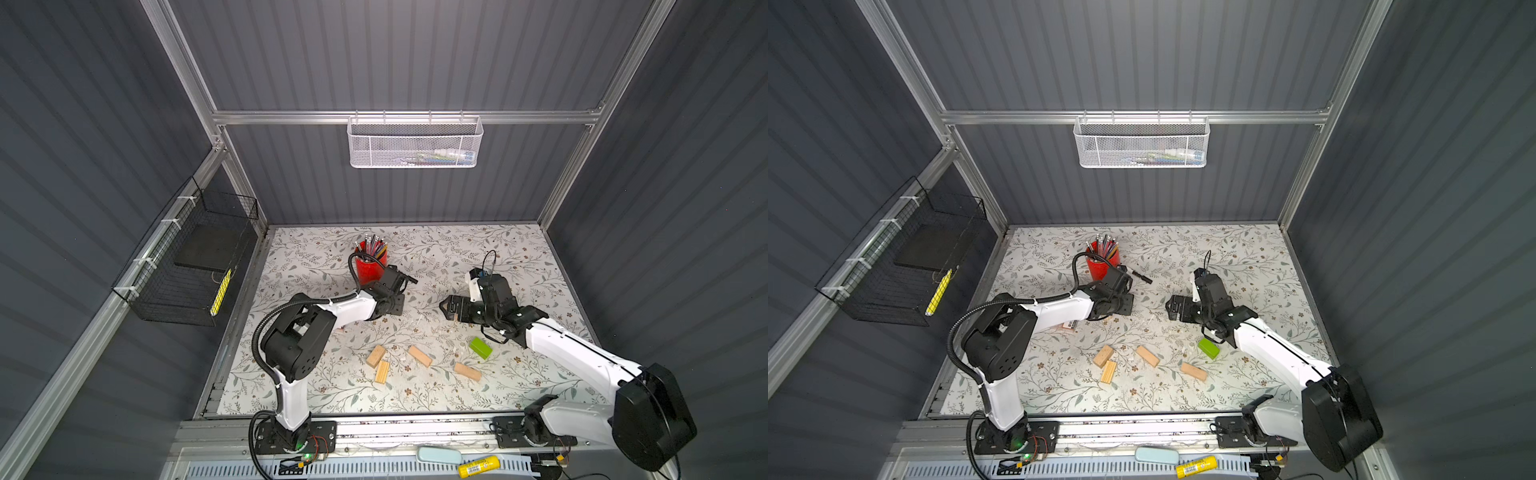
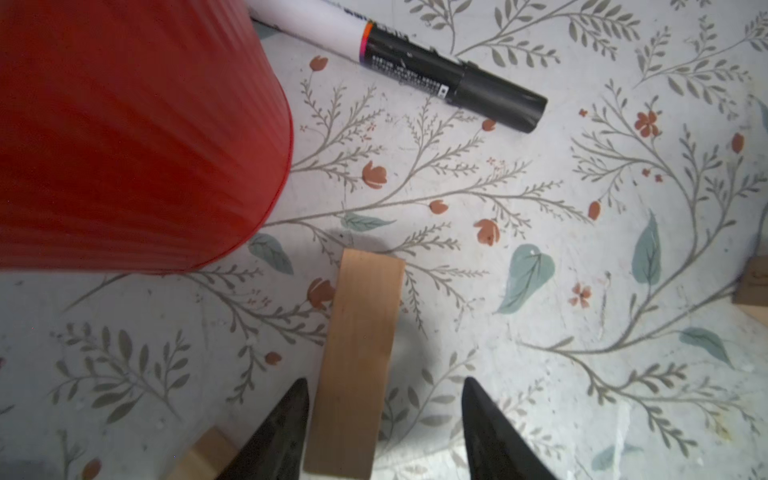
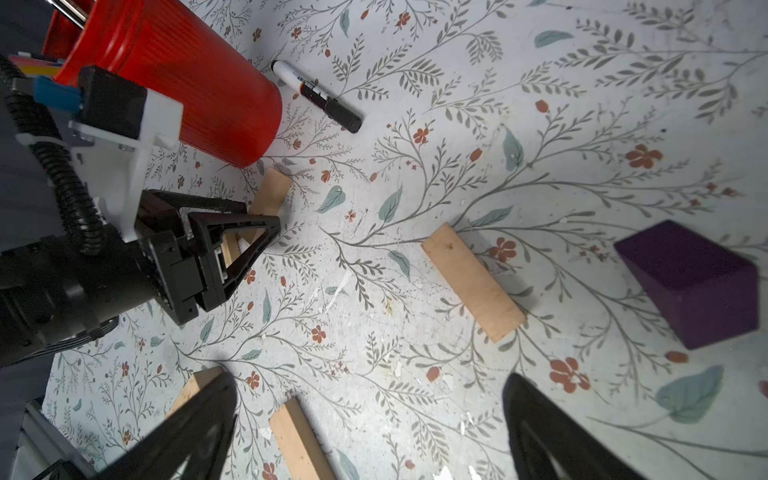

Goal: Build the wood block tower
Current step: 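Close the left gripper on the wooden block and lift it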

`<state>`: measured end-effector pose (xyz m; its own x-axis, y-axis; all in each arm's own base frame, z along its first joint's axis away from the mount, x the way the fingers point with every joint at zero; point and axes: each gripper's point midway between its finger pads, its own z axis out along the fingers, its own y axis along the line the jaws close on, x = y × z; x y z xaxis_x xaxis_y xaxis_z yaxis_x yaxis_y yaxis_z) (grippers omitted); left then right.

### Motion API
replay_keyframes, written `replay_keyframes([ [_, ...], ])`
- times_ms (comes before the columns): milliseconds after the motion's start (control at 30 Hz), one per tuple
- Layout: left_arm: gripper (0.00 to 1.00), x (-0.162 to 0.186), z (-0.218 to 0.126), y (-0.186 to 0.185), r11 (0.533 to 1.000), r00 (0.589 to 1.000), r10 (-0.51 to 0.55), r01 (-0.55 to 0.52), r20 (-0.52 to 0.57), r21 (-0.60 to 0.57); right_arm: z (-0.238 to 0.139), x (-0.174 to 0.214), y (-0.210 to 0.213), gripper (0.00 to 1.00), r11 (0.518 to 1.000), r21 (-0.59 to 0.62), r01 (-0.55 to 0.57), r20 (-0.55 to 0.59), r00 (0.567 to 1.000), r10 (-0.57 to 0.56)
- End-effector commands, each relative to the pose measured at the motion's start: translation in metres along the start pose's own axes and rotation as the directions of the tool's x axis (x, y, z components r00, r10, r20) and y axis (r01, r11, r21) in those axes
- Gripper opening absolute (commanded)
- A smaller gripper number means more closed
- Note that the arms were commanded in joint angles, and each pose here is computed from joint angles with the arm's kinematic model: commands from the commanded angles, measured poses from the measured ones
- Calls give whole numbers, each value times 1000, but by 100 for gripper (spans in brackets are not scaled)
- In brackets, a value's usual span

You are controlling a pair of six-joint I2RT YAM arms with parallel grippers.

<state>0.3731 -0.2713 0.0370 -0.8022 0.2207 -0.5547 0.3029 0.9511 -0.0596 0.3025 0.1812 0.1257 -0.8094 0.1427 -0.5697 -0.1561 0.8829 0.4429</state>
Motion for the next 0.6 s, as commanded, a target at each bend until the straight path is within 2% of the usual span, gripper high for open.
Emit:
replay_keyframes([
  [0,56,1,7,3,999,999,12,-14,-34,-44,-3,-9,6,99,1000,-9,22,25,999,-22],
  [400,39,5,19,7,996,995,-14,5,-94,-92,-2,-10,6,99,1000,-4,28,26,999,-28],
  [567,32,15,17,4,995,987,-79,68,-138,-79,-2,-9,5,99,1000,1,31,18,999,-31],
])
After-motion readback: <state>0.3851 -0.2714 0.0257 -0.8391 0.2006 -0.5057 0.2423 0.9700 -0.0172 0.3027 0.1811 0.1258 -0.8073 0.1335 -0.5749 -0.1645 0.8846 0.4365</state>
